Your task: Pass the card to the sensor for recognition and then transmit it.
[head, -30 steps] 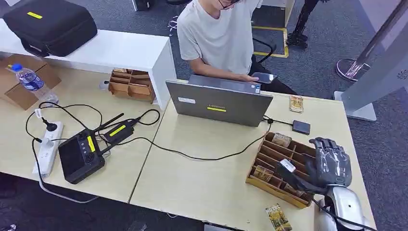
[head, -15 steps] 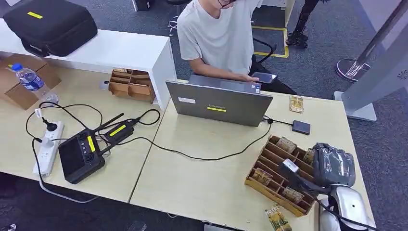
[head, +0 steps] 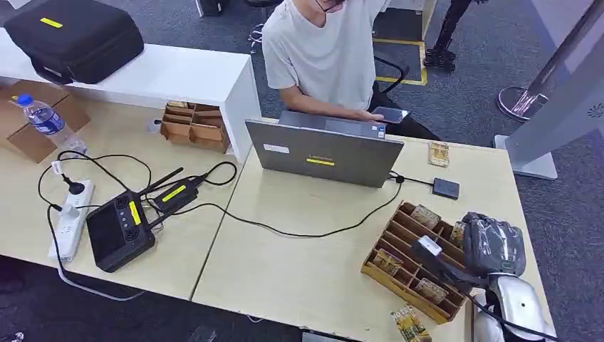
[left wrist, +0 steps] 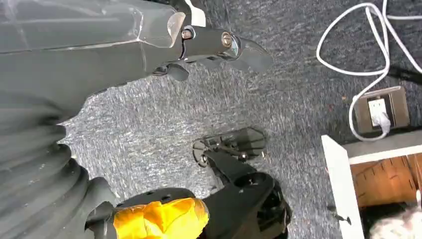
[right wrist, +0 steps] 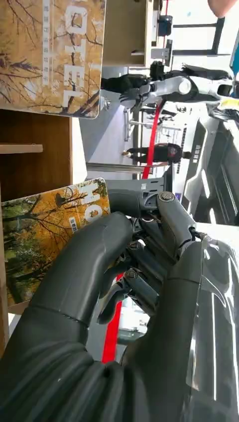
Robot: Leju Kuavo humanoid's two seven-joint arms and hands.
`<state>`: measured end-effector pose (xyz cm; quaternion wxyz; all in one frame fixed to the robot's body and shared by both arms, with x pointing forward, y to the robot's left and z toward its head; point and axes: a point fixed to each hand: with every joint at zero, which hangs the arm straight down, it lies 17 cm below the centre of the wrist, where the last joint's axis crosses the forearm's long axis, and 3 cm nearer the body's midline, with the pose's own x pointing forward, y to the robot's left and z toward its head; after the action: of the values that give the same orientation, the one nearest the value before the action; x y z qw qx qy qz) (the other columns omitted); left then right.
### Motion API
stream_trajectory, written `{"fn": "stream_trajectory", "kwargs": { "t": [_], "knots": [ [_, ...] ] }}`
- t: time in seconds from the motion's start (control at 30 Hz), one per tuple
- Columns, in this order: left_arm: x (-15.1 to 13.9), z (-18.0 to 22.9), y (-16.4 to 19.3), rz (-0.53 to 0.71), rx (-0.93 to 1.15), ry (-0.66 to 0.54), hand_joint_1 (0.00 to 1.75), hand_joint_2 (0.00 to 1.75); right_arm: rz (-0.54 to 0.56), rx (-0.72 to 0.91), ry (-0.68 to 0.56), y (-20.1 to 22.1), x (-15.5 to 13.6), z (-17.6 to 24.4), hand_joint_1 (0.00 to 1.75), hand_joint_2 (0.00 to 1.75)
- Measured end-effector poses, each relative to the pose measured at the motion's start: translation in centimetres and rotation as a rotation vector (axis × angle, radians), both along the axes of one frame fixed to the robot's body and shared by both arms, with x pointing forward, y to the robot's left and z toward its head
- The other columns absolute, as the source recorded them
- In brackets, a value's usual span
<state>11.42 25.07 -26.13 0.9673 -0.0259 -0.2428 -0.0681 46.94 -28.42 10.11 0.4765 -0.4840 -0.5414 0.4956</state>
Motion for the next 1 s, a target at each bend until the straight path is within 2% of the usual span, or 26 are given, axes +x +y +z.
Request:
{"fn": "stream_trajectory", "kwargs": {
  "t": [0.33, 0.67, 0.87, 1.0],
  "knots": [
    [0.0, 0.0, 0.1, 0.001, 0.006, 0.001, 0.0, 1.75, -0.001, -0.015, -0.013, 0.0, 0.0, 0.3, 1.75, 1.75],
    [-0.3, -0.2, -0.3, -0.001, -0.002, 0.023, 0.0, 1.75, 0.004, -0.025, -0.125, 0.3, 0.1, 3.7, 1.75, 1.75],
    [-0.5, -0.3, -0.9, 0.001, -0.006, 0.041, 0.0, 1.75, 0.008, -0.03, -0.327, 0.3, -0.4, 9.0, 1.75, 1.75],
    [-0.5, -0.2, -2.1, 0.001, -0.022, 0.042, 0.0, 1.75, 0.01, -0.037, -0.388, 0.3, -0.7, 11.0, 1.75, 1.75]
  ]
}}
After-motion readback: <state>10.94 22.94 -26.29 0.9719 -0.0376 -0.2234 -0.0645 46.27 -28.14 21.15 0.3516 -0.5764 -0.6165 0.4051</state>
